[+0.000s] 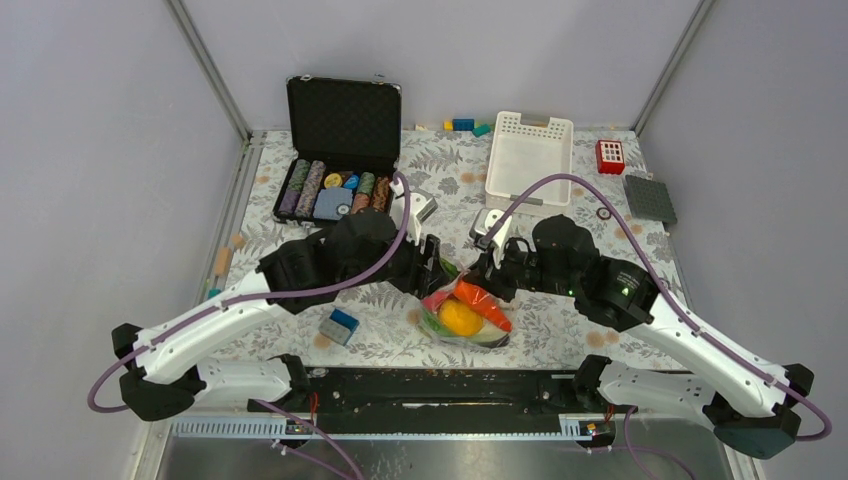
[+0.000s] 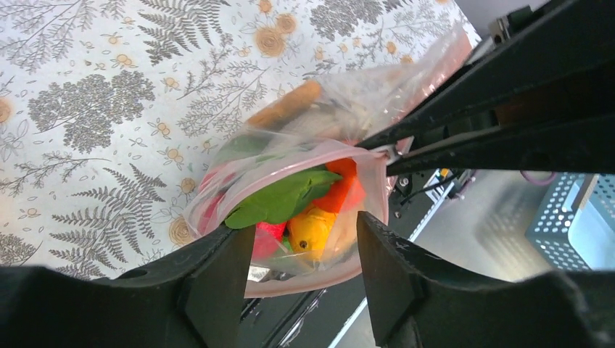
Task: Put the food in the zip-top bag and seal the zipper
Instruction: Adjust the zipper food storage bag at the center of the board.
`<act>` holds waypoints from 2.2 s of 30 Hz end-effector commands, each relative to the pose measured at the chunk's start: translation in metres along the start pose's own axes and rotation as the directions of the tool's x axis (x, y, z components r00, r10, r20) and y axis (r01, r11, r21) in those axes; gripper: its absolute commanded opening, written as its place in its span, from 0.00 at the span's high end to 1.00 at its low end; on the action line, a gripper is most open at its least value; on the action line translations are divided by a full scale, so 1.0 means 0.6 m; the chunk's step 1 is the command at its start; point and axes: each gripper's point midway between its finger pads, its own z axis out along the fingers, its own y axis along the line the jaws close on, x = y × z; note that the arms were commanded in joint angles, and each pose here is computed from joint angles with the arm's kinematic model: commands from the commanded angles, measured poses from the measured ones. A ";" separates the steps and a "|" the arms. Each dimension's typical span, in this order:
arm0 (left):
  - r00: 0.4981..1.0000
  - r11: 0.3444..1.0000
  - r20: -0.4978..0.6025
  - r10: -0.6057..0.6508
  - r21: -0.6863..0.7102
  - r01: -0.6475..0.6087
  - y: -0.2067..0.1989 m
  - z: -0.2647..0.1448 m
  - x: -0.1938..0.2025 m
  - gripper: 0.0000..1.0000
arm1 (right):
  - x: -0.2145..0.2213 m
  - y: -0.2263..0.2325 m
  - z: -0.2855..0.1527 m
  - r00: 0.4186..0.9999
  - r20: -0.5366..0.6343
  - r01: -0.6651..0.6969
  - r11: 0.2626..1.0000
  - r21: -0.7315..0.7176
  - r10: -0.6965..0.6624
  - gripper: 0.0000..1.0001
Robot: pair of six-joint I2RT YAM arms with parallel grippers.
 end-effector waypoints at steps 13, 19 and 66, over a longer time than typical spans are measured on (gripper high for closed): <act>0.994 0.987 0.066 -0.089 -0.125 0.097 0.026 0.052 -0.027 0.52 | -0.067 0.005 -0.008 0.980 0.200 -0.001 1.000 -0.014 0.004 1.00; 0.996 0.971 -0.023 -0.086 -0.226 0.079 0.056 0.073 0.007 0.55 | -0.090 0.006 -0.008 0.961 0.275 -0.025 1.000 -0.018 0.029 1.00; 0.918 0.941 0.223 0.327 0.009 -0.338 0.011 -0.077 -0.046 0.01 | -0.069 0.019 -0.036 0.965 0.259 -0.038 0.999 -0.035 0.046 1.00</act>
